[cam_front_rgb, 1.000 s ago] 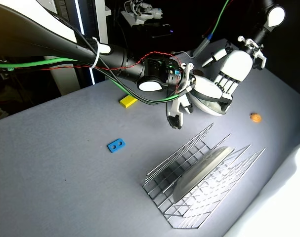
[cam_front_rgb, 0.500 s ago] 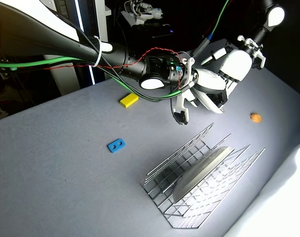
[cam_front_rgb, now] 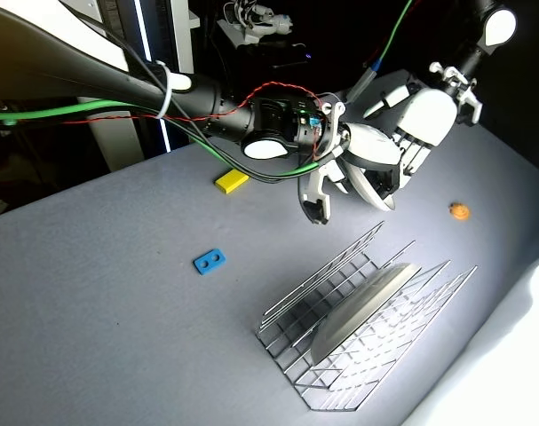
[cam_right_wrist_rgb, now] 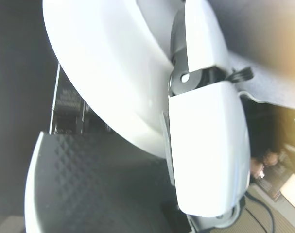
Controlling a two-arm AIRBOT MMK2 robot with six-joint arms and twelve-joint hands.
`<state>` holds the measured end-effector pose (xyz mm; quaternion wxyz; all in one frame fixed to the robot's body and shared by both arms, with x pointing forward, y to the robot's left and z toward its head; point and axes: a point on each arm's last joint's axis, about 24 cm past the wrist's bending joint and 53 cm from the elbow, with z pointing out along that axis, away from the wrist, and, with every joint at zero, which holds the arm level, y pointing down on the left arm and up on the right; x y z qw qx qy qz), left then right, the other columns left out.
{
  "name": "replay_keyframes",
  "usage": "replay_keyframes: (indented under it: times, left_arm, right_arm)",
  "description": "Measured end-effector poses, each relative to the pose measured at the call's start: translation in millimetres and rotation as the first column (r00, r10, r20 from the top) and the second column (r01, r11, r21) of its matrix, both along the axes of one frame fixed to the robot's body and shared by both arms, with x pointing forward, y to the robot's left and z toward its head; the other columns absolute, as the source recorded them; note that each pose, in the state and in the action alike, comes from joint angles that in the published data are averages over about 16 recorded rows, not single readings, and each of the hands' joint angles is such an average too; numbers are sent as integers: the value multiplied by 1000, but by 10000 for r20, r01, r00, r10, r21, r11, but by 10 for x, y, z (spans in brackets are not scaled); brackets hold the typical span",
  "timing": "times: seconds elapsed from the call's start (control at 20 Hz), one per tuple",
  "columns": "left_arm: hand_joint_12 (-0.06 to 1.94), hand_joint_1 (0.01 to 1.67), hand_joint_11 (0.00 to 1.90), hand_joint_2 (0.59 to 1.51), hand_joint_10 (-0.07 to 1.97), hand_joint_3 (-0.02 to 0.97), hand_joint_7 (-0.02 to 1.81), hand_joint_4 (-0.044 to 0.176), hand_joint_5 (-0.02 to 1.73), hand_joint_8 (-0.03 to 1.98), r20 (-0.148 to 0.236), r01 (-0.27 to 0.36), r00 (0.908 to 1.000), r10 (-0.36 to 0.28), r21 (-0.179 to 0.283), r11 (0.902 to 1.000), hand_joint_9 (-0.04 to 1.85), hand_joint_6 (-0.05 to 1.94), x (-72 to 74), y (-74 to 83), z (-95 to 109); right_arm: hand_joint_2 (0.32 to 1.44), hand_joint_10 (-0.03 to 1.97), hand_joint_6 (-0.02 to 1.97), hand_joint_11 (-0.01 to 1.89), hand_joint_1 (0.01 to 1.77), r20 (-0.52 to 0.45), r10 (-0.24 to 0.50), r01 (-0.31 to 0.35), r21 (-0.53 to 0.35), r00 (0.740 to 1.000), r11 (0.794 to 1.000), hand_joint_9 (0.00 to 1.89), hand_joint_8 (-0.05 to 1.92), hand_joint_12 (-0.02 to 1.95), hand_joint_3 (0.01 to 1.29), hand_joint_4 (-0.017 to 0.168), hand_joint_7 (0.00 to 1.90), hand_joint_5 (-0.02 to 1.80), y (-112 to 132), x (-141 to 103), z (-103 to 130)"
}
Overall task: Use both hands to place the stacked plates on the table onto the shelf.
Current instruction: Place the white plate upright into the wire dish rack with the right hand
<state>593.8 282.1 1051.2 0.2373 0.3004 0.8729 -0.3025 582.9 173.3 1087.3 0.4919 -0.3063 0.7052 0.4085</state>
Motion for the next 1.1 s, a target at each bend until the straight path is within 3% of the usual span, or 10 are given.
replay_keyframes:
  times: [0.2, 0.55, 0.85, 1.1]
  left_arm:
    - [-3, 14, 16, 1136, -56, 18, 14, 1, 18, -1, 802, -317, 9961, 375, -723, 9969, 13, 16, 190, -33, 405]
    - [-3, 14, 16, 1135, -56, 19, 16, 1, 22, -2, 2070, -415, 9750, 809, -1881, 9813, 16, 18, 360, -66, 1072]
    - [-5, 14, 16, 1133, -56, 19, 18, 3, 25, -2, 2660, -175, 9611, 741, -2091, 9777, 15, 18, 345, -62, 1311]
    - [-7, 14, 16, 1133, -56, 19, 19, 3, 29, -2, 2664, 38, 9628, 439, -1760, 9844, 15, 17, 277, -65, 1265]
  right_arm:
    - [991, 1014, 942, 903, 1263, -15, 135, -135, 111, 9999, 9998, 1008, 918, 1078, 14, -4, 954, 850, -126, -104, 179]
    - [990, 994, 953, 936, 1264, 124, 258, -262, 355, 9996, 9990, 1036, 907, 1066, 14, -3, 1007, 913, -456, -309, 615]
    - [990, 984, 960, 953, 1265, 42, 32, -34, 509, 10000, 9987, 1042, 875, 1049, 13, -3, 1028, 933, -822, -417, 971]
    - [990, 948, 961, 957, 1268, -1013, -427, 505, 756, 9939, 9959, 1048, 852, 1031, 14, -3, 1035, 940, -1084, -379, 1129]
